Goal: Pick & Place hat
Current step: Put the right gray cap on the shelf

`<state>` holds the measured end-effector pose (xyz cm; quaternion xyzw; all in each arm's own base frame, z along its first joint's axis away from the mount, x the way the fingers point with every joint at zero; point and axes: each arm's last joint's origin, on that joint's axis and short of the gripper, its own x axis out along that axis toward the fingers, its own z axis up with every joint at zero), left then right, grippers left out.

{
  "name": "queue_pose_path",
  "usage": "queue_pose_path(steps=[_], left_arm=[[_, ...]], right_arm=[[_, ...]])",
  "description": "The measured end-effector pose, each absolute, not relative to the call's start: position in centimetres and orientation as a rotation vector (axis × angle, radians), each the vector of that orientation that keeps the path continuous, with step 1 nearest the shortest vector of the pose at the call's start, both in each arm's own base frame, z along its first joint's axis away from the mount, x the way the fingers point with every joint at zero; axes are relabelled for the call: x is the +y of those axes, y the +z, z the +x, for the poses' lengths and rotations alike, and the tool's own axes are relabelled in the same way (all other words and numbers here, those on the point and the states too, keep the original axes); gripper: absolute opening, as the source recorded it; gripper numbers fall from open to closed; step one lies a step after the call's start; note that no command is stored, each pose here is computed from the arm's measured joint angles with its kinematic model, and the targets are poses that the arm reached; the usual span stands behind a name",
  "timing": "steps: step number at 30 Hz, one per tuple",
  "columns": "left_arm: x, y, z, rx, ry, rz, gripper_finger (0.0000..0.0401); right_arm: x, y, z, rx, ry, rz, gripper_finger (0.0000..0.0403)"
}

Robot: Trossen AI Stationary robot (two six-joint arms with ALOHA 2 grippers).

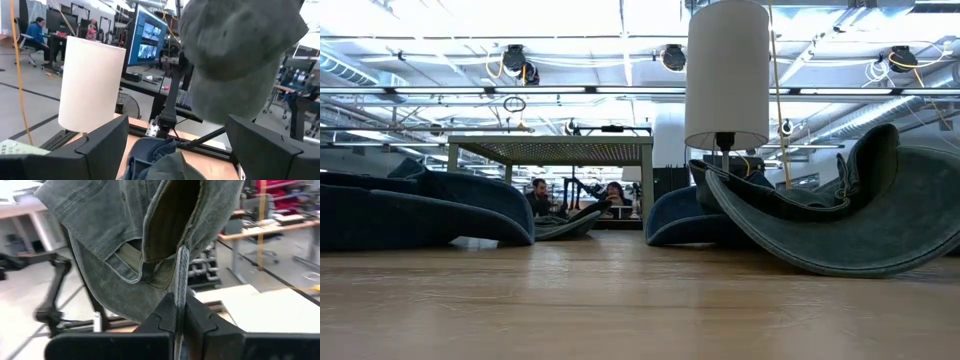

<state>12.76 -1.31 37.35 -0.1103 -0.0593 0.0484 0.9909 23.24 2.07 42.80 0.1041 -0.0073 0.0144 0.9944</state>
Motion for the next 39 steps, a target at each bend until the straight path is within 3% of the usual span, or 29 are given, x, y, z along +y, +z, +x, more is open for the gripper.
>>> queue_pose_path(steps=[7,20,30,39], left_arm=[[-1.8,40.6,15.3,-0.117,0.091,-0.187,0.0335],[-2.7,43.4,18.9,-0.060,-0.017,-0.246,0.0335],[-3.3,43.8,19.6,-0.046,-0.219,-0.528,0.0335],[-3.0,44.2,19.8,0.034,-0.410,-0.909,0.0335]], right_arm=[[1.1,47.1,23.8,-0.037,0.159,0.152,0.0004],[1.0,49.5,27.8,-0.033,0.253,-0.019,0.0004],[1.3,49.6,30.6,-0.170,0.307,-0.204,0.0004],[2.8,49.3,32.1,-0.290,0.385,-0.366,0.0004]])
